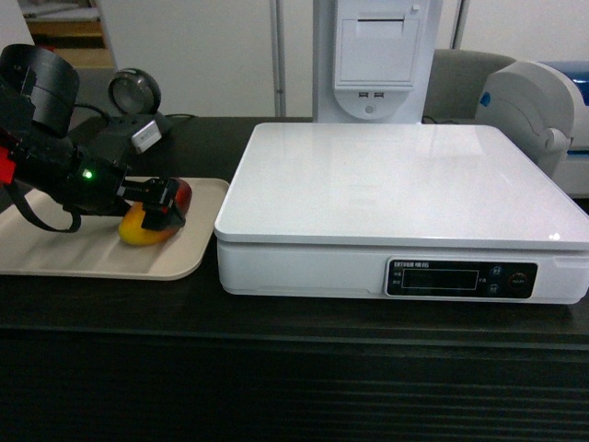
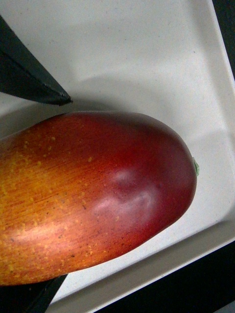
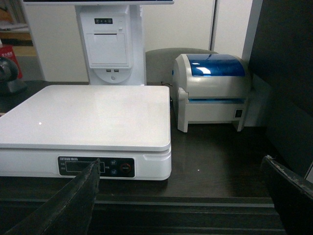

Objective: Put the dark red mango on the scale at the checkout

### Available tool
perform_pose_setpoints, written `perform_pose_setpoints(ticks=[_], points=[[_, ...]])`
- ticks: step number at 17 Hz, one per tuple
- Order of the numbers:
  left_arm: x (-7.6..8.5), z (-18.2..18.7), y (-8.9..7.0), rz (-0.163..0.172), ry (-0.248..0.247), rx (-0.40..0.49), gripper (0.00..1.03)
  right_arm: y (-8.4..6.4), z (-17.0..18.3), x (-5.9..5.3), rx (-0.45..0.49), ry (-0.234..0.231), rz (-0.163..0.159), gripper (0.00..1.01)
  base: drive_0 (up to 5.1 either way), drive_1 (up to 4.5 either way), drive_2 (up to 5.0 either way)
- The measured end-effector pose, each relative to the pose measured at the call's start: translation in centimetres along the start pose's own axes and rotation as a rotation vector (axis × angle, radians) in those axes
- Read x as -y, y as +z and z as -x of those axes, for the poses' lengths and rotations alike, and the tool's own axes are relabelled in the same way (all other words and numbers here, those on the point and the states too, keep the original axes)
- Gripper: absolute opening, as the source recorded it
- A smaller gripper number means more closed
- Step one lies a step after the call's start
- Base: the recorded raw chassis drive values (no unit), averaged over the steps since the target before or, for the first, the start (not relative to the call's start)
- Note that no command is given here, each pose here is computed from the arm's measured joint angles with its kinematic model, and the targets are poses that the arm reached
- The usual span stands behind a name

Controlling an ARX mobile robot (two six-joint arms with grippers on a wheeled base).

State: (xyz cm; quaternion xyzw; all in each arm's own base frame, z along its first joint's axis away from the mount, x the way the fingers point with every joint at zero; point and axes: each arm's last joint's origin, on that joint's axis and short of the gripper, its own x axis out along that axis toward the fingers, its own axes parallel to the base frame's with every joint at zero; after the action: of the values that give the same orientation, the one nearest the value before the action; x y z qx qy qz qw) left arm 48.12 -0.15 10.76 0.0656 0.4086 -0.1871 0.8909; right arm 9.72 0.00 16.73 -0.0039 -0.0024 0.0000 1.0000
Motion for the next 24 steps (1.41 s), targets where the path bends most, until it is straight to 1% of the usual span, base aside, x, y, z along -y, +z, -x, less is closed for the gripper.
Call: perform_pose_setpoints(ticks=[1, 3, 5, 6, 8, 9, 10, 12, 14, 15, 16, 17, 18, 19, 21, 22, 24], points=[[0.2, -0.1, 0.0, -0.006, -0.002, 0.002, 0.83, 0.0, 0.0, 0.0, 0.000, 0.000, 0.000, 0.98, 0.0, 0.00, 0.0], [0.3, -0.1, -0.1, -0.012, 0.005, 0.016, 0.66, 0.0, 0.0, 0.0, 0.000, 0.000, 0.000, 0.98, 0.0, 0.00, 0.0], [0.8, 0.5, -0.2, -0.018, 0.014, 0.028, 0.62, 0.0, 0.0, 0.0, 0.000, 0.000, 0.000, 0.98, 0.0, 0.00, 0.0], [1.1, 0.9, -0.2, -0.021, 0.016, 0.047, 0.62, 0.0, 0.0, 0.0, 0.000, 0.000, 0.000, 0.98, 0.0, 0.00, 0.0], [2.1, 2.8, 0.4, -0.038, 0.019, 0.106, 0.62, 0.0, 0.0, 0.0, 0.000, 0.000, 0.000, 0.98, 0.0, 0.00, 0.0], [3.0, 4.4, 1.1, -0.050, 0.016, 0.156, 0.62, 0.0, 0.0, 0.0, 0.000, 0.000, 0.000, 0.98, 0.0, 0.00, 0.0], [4.2, 6.1, 1.9, -0.074, 0.008, 0.208, 0.62, 0.0, 0.0, 0.0, 0.000, 0.000, 0.000, 0.98, 0.0, 0.00, 0.0], [6.7, 9.1, 3.6, -0.117, -0.030, 0.306, 0.62, 0.0, 0.0, 0.0, 0.000, 0.000, 0.000, 0.98, 0.0, 0.00, 0.0], [9.2, 11.4, 5.0, -0.145, -0.092, 0.379, 0.62, 0.0, 0.0, 0.0, 0.000, 0.000, 0.000, 0.98, 0.0, 0.00, 0.0], [10.7, 12.3, 5.8, -0.155, -0.134, 0.417, 0.62, 0.0, 0.0, 0.0, 0.000, 0.000, 0.000, 0.98, 0.0, 0.00, 0.0], [13.1, 12.8, 7.1, -0.155, -0.195, 0.455, 0.62, 0.0, 0.0, 0.0, 0.000, 0.000, 0.000, 0.98, 0.0, 0.00, 0.0], [17.1, 10.8, 9.1, -0.126, -0.263, 0.444, 0.61, 0.0, 0.0, 0.0, 0.000, 0.000, 0.000, 0.98, 0.0, 0.00, 0.0], [18.3, 9.8, 9.5, -0.114, -0.272, 0.421, 0.61, 0.0, 0.0, 0.0, 0.000, 0.000, 0.000, 0.98, 0.0, 0.00, 0.0], [19.1, 8.9, 9.8, -0.107, -0.291, 0.402, 0.61, 0.0, 0.0, 0.0, 0.000, 0.000, 0.000, 0.98, 0.0, 0.00, 0.0], [20.3, 7.6, 10.0, -0.087, -0.305, 0.375, 0.61, 0.0, 0.0, 0.0, 0.000, 0.000, 0.000, 0.98, 0.0, 0.00, 0.0], [20.9, 6.9, 10.3, -0.071, -0.317, 0.364, 0.61, 0.0, 0.0, 0.0, 0.000, 0.000, 0.000, 0.98, 0.0, 0.00, 0.0], [21.6, 6.0, 10.6, -0.052, -0.326, 0.347, 0.61, 0.0, 0.0, 0.0, 0.000, 0.000, 0.000, 0.98, 0.0, 0.00, 0.0]])
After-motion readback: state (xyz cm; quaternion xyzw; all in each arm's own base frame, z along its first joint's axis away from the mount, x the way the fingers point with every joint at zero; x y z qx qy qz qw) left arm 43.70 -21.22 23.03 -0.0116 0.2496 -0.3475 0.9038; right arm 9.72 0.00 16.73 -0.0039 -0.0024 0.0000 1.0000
